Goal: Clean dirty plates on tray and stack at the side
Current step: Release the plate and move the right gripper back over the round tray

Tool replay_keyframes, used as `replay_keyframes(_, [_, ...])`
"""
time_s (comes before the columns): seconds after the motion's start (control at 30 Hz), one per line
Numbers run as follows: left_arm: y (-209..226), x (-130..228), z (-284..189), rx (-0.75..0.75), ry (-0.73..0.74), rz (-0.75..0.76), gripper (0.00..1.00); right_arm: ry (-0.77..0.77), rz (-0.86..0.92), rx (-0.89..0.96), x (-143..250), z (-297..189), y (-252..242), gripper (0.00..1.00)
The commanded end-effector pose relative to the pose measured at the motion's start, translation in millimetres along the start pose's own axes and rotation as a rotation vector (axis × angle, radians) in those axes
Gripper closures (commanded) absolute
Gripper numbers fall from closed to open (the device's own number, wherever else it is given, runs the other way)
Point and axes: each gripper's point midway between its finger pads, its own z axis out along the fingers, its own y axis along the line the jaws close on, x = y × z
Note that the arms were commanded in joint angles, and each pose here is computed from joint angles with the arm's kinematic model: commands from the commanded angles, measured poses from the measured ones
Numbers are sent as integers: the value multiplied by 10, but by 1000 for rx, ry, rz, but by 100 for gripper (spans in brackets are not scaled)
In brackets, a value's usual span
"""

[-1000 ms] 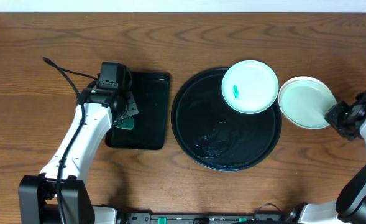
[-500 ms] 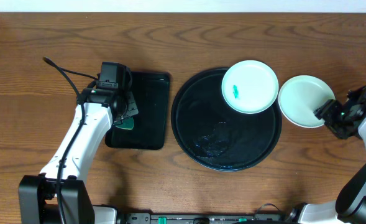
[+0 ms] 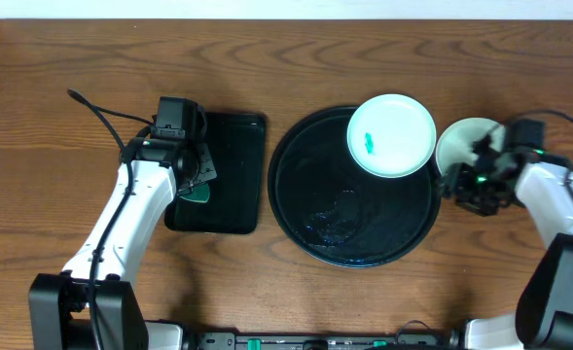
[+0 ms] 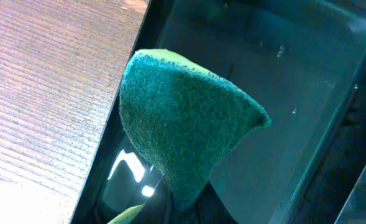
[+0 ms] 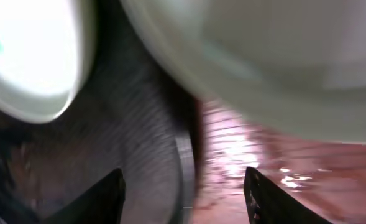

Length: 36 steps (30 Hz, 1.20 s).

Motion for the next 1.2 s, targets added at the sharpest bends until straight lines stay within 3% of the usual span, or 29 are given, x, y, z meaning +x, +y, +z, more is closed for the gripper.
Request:
replay_keyframes(0.0, [3,-6,-21,2,-7,-7,92,59,-170,-32,207,95,383,41])
replay_keyframes(0.3, [5,-2,-11,0,-4,-7,92,101,-452,-76,664,378,1293,45])
replay_keyframes(0.6, [6,1,-9,0,-3,-7,92,-122,-722,-82,896,569,2216,53])
replay_keyframes(0.83, [6,0,-9,0,-4,-7,92,-281,-896,-15,1102,588,2567,59])
replay_keyframes(1.17, [6,0,-9,0,-4,-7,92,-255,-916,-95,1098,187,3036,62])
